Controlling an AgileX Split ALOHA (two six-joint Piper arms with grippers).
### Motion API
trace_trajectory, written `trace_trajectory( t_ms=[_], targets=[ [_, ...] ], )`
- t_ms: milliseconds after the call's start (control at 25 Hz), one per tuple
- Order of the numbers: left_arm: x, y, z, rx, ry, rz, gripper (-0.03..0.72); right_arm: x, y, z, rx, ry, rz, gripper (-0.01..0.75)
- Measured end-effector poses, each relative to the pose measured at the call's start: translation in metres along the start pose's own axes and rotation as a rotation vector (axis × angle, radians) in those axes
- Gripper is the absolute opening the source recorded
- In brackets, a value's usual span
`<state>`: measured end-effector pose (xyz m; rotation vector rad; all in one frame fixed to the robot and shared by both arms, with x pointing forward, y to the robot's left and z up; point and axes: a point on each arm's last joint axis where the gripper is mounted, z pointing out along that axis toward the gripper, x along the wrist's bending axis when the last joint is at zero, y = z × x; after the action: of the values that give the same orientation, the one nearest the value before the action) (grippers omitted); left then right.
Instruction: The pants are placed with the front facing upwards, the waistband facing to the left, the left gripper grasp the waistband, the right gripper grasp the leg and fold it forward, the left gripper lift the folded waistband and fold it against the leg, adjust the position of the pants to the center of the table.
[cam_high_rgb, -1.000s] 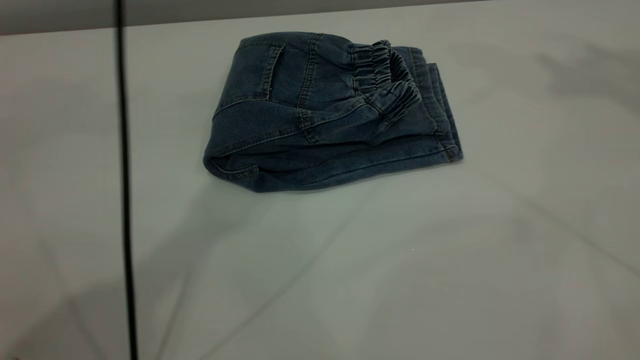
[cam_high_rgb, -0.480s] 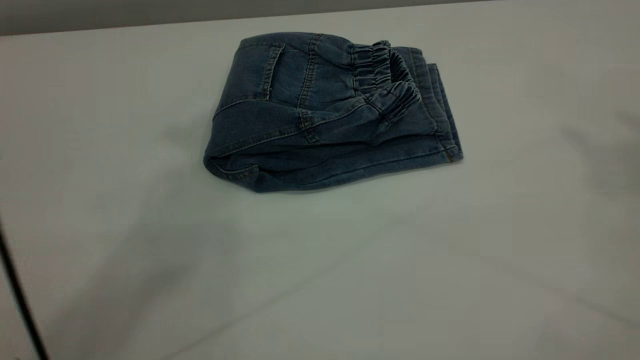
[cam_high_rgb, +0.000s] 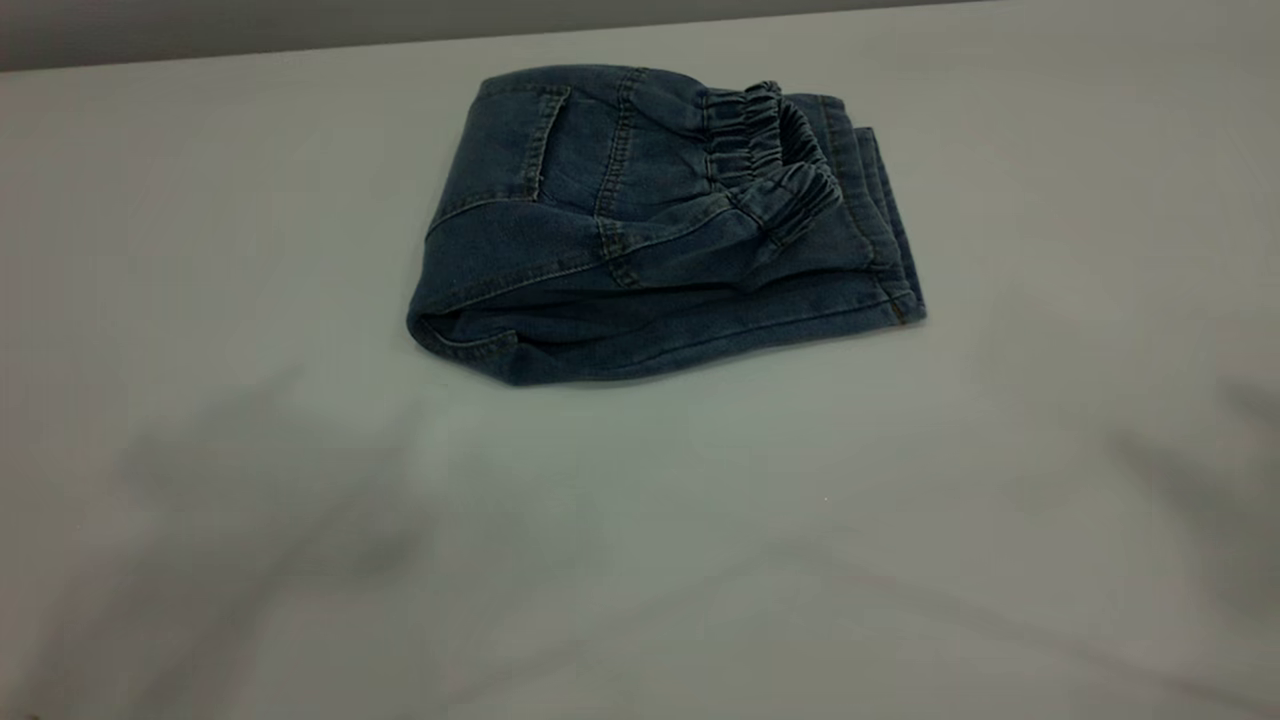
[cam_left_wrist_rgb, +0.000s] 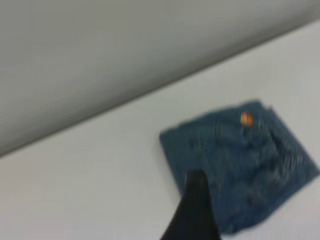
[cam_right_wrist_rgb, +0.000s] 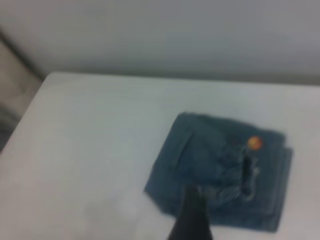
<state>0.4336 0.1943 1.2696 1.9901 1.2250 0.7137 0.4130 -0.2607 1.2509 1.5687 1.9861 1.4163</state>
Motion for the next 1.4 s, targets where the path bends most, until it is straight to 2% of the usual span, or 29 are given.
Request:
trace_trajectory(
  t_ms=[280, 560, 760, 1000, 1240, 1400],
  targets=[
    [0.009, -0.079, -0.038, 0.031, 0.001, 0.006, 0.562, 0.020, -0.063, -0.015, -0.006, 0.095, -0.084, 0.510],
    [0.017, -0.153, -0.069, -0.013, 0.000, 0.000, 0.562, 0.043, -0.126, -0.047, -0.085, 0.077, -0.172, 0.510],
    [0.019, -0.199, -0.072, -0.022, 0.004, 0.000, 0.562, 0.044, -0.174, -0.064, -0.128, -0.053, -0.199, 0.510],
    [0.019, -0.237, -0.065, -0.012, 0.014, -0.002, 0.562, 0.020, -0.219, -0.060, -0.164, -0.267, -0.182, 0.510],
    [0.018, -0.261, -0.056, 0.003, 0.015, -0.020, 0.562, -0.005, -0.247, -0.041, -0.118, -0.380, -0.186, 0.510],
    [0.016, -0.275, -0.046, 0.035, 0.016, -0.042, 0.562, -0.014, -0.254, -0.039, -0.130, -0.457, -0.151, 0.510]
  ],
)
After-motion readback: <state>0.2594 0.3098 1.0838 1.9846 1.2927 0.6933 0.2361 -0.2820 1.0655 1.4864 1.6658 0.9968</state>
